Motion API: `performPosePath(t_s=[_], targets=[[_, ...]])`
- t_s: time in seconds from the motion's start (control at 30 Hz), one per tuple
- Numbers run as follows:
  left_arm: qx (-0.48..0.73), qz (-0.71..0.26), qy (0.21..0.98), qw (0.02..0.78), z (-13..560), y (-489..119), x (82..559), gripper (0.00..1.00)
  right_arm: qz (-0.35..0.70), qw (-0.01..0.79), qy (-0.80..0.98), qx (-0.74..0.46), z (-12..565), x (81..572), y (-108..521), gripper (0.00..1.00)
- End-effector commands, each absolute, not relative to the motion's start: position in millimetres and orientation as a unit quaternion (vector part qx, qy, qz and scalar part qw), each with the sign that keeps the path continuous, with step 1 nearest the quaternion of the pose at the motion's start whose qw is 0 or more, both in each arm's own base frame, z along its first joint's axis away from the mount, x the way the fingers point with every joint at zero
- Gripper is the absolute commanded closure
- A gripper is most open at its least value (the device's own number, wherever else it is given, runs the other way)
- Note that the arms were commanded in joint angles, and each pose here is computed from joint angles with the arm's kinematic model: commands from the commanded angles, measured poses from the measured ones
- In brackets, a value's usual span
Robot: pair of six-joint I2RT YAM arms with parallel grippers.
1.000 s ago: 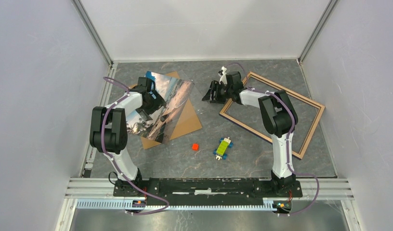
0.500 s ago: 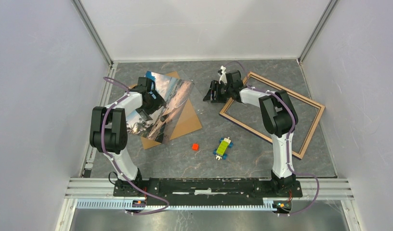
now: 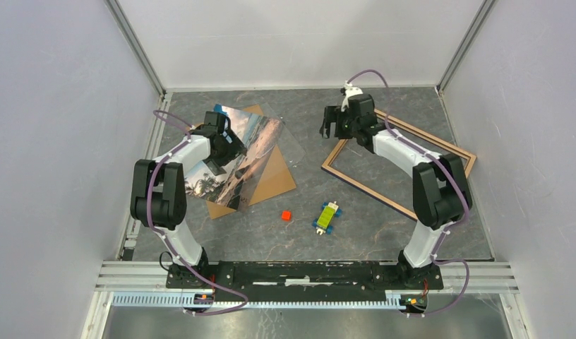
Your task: Put the photo into the frame
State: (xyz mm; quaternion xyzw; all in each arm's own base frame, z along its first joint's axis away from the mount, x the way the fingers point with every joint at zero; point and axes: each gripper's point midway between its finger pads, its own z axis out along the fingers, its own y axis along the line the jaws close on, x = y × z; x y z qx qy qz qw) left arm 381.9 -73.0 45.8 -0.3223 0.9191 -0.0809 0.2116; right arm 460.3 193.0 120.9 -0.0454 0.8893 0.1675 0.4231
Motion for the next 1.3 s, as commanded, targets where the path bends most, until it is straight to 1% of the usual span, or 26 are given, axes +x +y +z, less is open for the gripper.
performPosePath(t_s=[0.0,0.1,0.17,0.27,0.47,0.6,0.77,0.83,1.03,1.13,1.2,1.27], targets=[[-0.297,-0.109,0.918,0.239,64.2,-82.0,395.3,0.00,0.111,0.392,0.910,0.071,78.4,460.9,139.0,0.07],[-0.292,-0.131,0.919,0.232,63.6,-90.4,395.8,0.00,0.138,0.391,0.906,0.087,61.4,460.5,143.4,0.08],[-0.290,-0.147,0.919,0.225,62.5,-96.6,396.3,0.00,0.149,0.391,0.904,0.087,56.1,466.0,148.5,0.11],[-0.294,-0.153,0.919,0.216,58.9,-99.7,395.4,0.00,0.167,0.375,0.908,0.077,45.8,467.3,157.9,0.11],[-0.296,-0.161,0.917,0.213,56.6,-102.1,395.1,0.00,0.229,0.373,0.898,0.053,36.5,472.2,183.2,0.12],[-0.296,-0.165,0.918,0.204,52.3,-104.5,394.4,0.00,0.247,0.363,0.898,0.026,31.1,475.2,198.8,0.13],[-0.299,-0.165,0.919,0.198,47.3,-104.8,393.8,0.00,0.282,0.379,0.881,-0.036,52.5,473.3,234.7,0.13],[-0.298,-0.159,0.920,0.199,46.9,-102.8,394.0,0.00,0.279,0.379,0.881,-0.056,59.0,473.5,243.5,0.13],[-0.302,-0.156,0.919,0.200,47.5,-99.6,394.1,0.00,0.198,0.389,0.898,-0.059,74.1,472.9,220.2,0.13],[-0.305,-0.157,0.918,0.200,48.4,-99.7,394.4,0.00,0.166,0.417,0.892,-0.061,93.0,474.3,213.7,0.12],[-0.312,-0.155,0.916,0.200,47.7,-98.0,393.5,0.00,0.193,0.428,0.881,-0.065,101.0,474.7,226.0,0.12],[-0.323,-0.151,0.913,0.197,45.2,-95.0,391.7,0.00,0.237,0.422,0.873,-0.064,101.7,475.5,244.9,0.12]])
